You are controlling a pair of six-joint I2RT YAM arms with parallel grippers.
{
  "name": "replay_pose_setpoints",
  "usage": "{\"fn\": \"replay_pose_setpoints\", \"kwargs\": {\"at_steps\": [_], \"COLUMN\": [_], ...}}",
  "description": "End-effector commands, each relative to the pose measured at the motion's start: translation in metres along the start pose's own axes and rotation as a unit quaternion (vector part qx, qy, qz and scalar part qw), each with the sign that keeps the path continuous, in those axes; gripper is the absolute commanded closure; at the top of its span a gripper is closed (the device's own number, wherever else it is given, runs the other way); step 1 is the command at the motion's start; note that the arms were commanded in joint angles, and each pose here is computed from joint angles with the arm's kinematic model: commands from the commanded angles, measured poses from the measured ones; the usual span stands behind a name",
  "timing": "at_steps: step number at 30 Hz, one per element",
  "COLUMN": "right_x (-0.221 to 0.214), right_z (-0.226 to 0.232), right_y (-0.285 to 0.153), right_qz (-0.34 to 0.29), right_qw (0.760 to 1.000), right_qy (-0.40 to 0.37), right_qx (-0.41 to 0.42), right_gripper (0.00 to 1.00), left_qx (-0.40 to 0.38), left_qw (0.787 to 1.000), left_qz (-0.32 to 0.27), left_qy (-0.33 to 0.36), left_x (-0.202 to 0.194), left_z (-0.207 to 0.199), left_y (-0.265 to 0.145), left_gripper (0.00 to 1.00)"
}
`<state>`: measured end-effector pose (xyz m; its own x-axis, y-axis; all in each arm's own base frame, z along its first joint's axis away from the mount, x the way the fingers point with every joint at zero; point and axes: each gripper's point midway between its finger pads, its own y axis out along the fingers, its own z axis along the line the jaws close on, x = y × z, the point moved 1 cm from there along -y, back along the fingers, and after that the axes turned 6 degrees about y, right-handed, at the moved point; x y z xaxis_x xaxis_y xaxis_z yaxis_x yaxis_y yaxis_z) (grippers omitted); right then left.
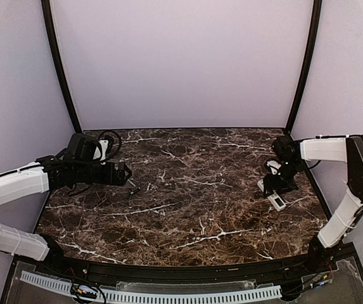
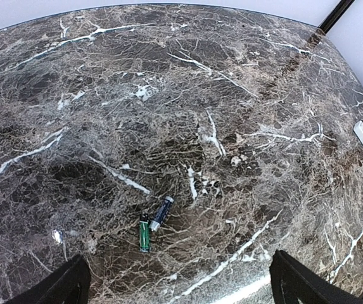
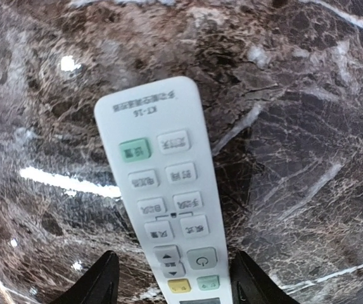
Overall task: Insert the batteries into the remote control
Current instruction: Pick up the remote control from the center of the board, then pass from the right arm to the left
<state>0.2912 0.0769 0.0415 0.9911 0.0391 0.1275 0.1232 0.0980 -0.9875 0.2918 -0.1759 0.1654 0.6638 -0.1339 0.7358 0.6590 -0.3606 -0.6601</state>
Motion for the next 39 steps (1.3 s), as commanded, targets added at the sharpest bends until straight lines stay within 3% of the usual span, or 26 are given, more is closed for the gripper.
{"fn": "replay_pose_setpoints", "kwargs": {"at_steps": [1,7,15,19,25,29,31,36,39], "right_x": [0.005,0.002,-0.008,-0.012,-0.024,-0.048,-0.063,-0.099,-0.117], "right_z": [0.005,0.021,0.069,0.108,0.165,0.204,0.220,0.251,0.262], "right_y": [0.007,0.018,0.015,-0.010,-0.076,-0.112,-0.123,-0.138,-0.143], "right_qz": [0.009,0.025,0.026,0.016,-0.016,-0.014,-0.005,0.029,0.045], "right_qw": [1.000,0.999,0.990,0.974,0.935,0.901,0.885,0.847,0.834], "right_qy": [-0.008,-0.025,-0.077,-0.109,-0.169,-0.213,-0.231,-0.259,-0.273], "right_qx": [0.013,0.038,0.116,0.197,0.311,0.377,0.404,0.462,0.476], "right_gripper": [0.48,0.55,0.85,0.87,0.88,0.88,0.88,0.88,0.89], "left_qx": [-0.007,-0.017,-0.042,-0.092,-0.152,-0.172,-0.179,-0.177,-0.126], "left_qw": [1.000,0.999,0.996,0.985,0.960,0.921,0.879,0.797,0.742], "left_qz": [-0.009,-0.030,-0.068,-0.126,-0.159,-0.187,-0.207,-0.222,-0.178], "left_qy": [0.011,0.016,0.036,0.072,0.175,0.296,0.390,0.533,0.634], "left_x": [0.006,0.012,0.020,0.032,0.030,0.019,0.008,-0.015,-0.036], "left_z": [-0.006,-0.010,-0.022,-0.044,-0.085,-0.118,-0.137,-0.181,-0.192], "left_y": [-0.009,-0.016,-0.035,-0.061,-0.088,-0.107,-0.118,-0.135,-0.115], "left_gripper": [0.00,0.00,0.00,0.00,0.00,0.05,0.07,0.08,0.10]}}
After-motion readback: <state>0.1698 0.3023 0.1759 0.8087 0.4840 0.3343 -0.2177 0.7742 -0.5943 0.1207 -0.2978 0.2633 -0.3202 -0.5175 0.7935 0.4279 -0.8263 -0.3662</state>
